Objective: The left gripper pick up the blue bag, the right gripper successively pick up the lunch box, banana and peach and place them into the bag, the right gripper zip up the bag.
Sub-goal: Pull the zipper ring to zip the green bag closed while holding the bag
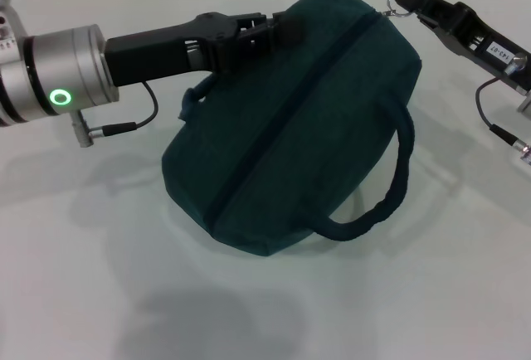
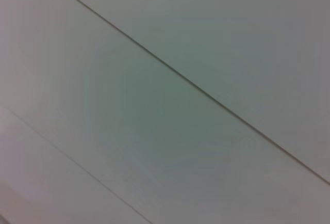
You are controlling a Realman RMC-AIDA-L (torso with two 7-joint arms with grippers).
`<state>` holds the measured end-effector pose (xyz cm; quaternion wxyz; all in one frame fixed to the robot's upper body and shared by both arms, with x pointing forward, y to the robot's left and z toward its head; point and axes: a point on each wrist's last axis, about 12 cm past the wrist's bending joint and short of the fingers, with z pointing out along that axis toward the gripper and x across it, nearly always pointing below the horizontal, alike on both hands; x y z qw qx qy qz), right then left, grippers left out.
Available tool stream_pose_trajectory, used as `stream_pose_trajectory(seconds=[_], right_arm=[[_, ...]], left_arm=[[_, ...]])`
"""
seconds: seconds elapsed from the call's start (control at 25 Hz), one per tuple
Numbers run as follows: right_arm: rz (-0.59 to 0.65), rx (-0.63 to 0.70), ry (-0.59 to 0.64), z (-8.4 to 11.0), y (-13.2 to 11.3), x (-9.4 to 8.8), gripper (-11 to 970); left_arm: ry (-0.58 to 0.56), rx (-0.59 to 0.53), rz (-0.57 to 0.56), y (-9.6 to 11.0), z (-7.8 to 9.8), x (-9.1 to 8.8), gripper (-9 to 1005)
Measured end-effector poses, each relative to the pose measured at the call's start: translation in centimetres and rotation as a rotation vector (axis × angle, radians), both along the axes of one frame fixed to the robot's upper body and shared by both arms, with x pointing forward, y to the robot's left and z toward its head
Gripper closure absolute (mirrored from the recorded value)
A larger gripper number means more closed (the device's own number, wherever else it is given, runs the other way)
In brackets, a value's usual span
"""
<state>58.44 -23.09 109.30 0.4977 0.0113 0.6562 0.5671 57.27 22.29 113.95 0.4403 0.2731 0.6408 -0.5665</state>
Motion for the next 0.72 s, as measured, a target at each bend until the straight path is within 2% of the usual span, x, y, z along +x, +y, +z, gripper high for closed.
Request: stream_pose_trajectory(seconds=[0.56, 0.72], right_arm=[[0.013, -0.016, -0.019, 0.29, 0.35, 0.24, 864], [0.017, -0.02, -0.026, 0.34, 0.35, 0.21, 735]], left_arm=[[0.009, -0.005, 0.034, -0.06, 0.01, 0.48, 867], [0.011, -0.003, 0.042, -0.23, 0.11, 0.77, 868]])
